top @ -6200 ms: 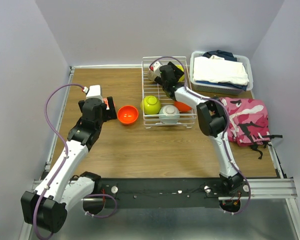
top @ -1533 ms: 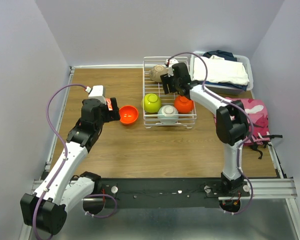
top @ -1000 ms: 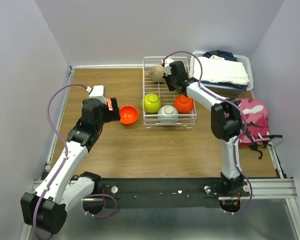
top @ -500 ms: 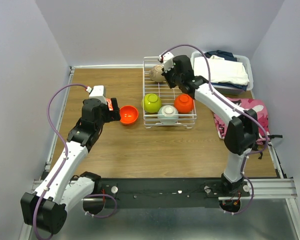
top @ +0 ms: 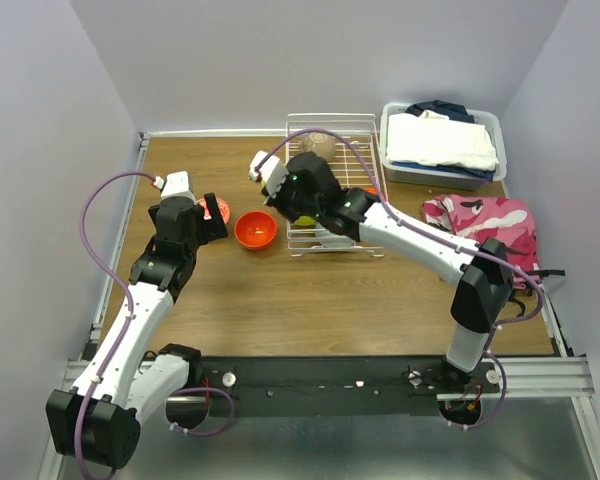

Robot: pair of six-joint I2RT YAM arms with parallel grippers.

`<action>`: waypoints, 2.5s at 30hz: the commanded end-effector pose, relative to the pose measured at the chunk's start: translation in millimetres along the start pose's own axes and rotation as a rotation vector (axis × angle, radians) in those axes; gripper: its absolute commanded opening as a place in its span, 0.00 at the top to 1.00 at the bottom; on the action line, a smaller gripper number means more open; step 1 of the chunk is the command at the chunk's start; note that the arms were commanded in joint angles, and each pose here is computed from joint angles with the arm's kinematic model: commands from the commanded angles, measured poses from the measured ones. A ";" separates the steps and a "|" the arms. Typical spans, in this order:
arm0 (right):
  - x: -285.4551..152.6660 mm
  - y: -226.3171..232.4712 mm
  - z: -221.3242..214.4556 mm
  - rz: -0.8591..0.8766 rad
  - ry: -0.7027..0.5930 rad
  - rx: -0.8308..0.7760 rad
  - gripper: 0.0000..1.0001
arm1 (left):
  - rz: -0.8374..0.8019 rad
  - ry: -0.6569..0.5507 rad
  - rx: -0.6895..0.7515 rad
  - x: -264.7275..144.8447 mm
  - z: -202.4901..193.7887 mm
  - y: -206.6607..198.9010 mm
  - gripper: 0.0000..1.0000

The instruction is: Unload the bowls from the dish rack

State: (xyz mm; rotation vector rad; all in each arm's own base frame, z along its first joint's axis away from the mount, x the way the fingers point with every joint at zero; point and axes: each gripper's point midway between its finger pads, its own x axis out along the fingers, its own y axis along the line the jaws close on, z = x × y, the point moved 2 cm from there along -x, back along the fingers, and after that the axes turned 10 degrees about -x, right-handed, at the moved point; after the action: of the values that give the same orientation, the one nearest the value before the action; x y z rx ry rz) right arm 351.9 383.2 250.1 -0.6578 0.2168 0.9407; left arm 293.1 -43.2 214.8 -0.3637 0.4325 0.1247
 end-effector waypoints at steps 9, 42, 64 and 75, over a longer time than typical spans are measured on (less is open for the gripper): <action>-13.8 174.0 14.3 0.353 -0.022 -0.153 0.99 | 0.191 -0.091 -0.066 -5.3 24.5 36.6 0.01; 25.3 209.6 -39.9 0.254 0.084 -0.098 0.20 | 0.115 -0.054 -0.054 -0.8 17.9 25.1 0.01; -3.0 3.0 -11.5 -0.070 -0.050 0.333 0.00 | 0.067 -0.008 -0.041 5.2 8.2 17.2 0.01; 0.1 -112.5 -63.9 -0.187 -0.204 0.863 0.00 | 0.053 0.015 -0.040 8.8 3.7 14.2 0.01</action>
State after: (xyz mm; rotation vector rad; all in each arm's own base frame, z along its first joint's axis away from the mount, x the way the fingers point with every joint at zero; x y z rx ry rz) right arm 430.6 298.8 240.9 -0.0752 0.3420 0.6045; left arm 294.8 -23.6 202.4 -0.3858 0.4707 0.2137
